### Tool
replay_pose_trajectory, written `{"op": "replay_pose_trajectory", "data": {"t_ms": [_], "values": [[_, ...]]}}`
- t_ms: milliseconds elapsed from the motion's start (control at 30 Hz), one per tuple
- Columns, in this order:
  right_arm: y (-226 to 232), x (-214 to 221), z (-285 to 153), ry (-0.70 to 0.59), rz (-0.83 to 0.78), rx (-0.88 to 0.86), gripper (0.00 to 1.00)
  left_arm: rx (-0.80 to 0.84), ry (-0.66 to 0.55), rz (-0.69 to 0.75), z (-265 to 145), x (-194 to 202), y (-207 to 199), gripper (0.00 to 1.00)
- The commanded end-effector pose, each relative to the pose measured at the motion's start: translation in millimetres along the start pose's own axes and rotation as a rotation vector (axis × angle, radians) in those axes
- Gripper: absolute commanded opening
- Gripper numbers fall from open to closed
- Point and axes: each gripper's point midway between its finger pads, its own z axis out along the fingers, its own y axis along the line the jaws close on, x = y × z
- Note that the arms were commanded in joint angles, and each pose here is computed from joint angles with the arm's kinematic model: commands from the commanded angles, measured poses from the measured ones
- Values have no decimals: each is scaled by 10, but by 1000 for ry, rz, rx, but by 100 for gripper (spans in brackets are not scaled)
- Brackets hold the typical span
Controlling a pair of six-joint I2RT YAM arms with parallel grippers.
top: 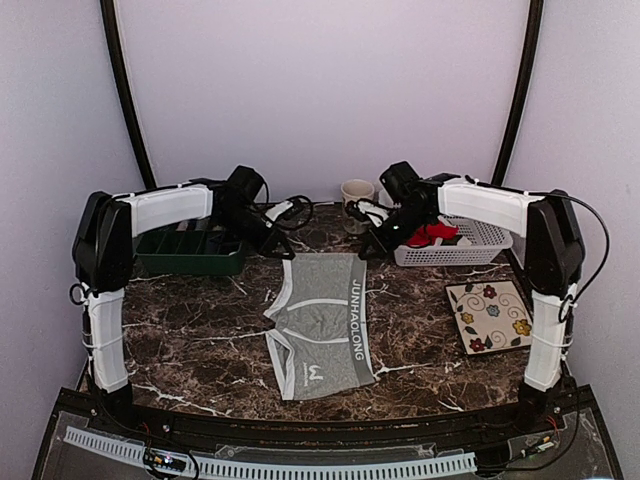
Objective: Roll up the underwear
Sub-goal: Pick up the underwear from the center of the board, then fold the underwear at the center of the board.
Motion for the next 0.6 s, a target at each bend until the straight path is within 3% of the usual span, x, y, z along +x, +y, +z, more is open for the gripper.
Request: {"op": "replay_pose_trajectory", "data": {"t_ms": [0,267,567], "values": [[413,83,-88,-22,-28,-69,0,61,-36,53,-193,95,-531,0],[993,883,206,125,-18,-180,0,182,61,-16,71,991,-1175,0],[1013,1466,763,260,82,-219,0,100,161,-164,464,1480,-912,0]]}}
